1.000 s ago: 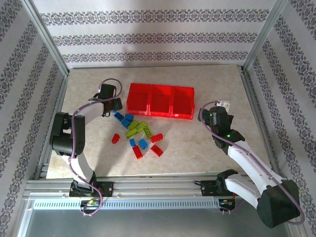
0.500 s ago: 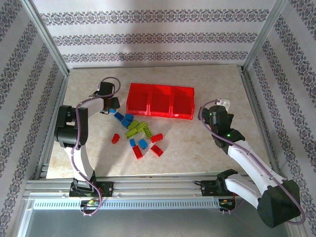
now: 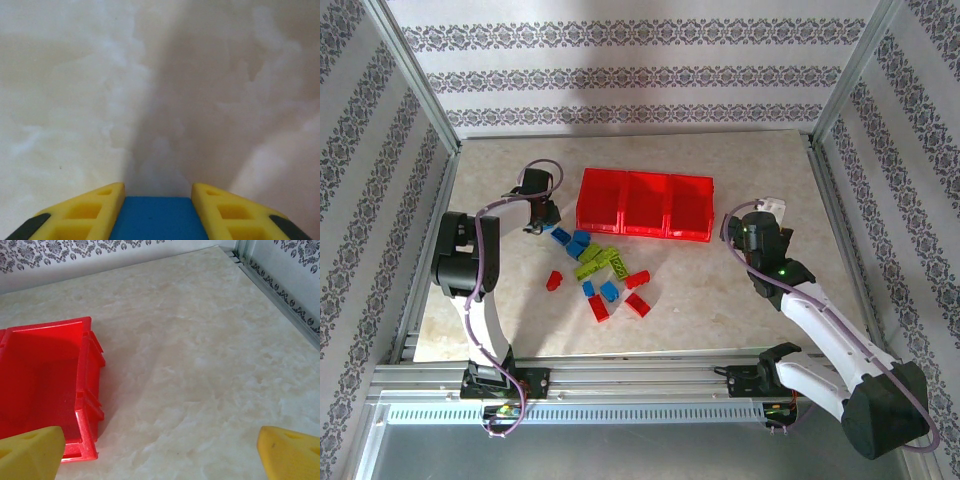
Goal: Sort the legos into containers by color
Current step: Pick up the lego from the middle-left of the table.
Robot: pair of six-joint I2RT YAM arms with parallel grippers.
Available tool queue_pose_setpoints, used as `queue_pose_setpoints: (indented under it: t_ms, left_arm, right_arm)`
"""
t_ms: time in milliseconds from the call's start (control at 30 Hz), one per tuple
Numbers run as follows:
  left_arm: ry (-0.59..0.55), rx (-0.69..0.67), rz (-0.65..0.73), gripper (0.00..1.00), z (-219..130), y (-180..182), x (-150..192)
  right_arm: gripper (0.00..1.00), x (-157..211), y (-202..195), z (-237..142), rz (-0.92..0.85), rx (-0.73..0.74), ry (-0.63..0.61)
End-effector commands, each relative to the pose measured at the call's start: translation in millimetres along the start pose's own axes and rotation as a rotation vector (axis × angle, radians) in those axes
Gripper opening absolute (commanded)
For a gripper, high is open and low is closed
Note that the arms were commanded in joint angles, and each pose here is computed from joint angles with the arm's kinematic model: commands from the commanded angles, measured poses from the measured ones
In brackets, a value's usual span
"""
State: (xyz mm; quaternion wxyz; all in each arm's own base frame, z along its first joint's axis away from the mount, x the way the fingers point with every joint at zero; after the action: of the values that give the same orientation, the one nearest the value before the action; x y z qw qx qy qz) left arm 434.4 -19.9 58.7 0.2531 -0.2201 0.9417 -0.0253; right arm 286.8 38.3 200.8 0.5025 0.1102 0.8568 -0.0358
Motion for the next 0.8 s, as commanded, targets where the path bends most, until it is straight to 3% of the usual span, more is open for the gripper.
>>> queue_pose_setpoints:
  t_ms: [0,167,467,767]
  left_arm:
    - [0.024,-0.004,-0.028,0.23,-4,10,9]
    - [-0.022,0.021,-0.032,0.13,-26,8,3]
    - [-0.153,0.121,-0.006,0.07,-90,-5,-13]
    - [-0.225,0.308,0.129,0.04,-126,-75,6]
  right_arm:
    - [0.98,-8,1,-4,-0.012,0.011,-0.02]
    - [0.98,-7,3,-4,-0.017,-0.001,-0.016]
    - [0.98,6,10,-1,-0.015,-0.018,0.018]
    - [0.98,17,24,4,-0.032,-0.047,0.056]
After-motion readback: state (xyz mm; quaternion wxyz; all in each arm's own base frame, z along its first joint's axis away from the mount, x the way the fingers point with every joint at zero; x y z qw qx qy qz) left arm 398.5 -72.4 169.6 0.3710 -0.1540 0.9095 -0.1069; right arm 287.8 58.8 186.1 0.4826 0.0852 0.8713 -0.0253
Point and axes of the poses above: each hand's point on the last joint's axis, 136 mm out from that joint toward the fingers, its own z axis out along the fingers, its own y axis along the line the jaws close on, x = y × z, the point moved 4 cm from there along -z, back along the fingers, and after that the axes turned 3 degrees about -z, right-handed, at the moved point
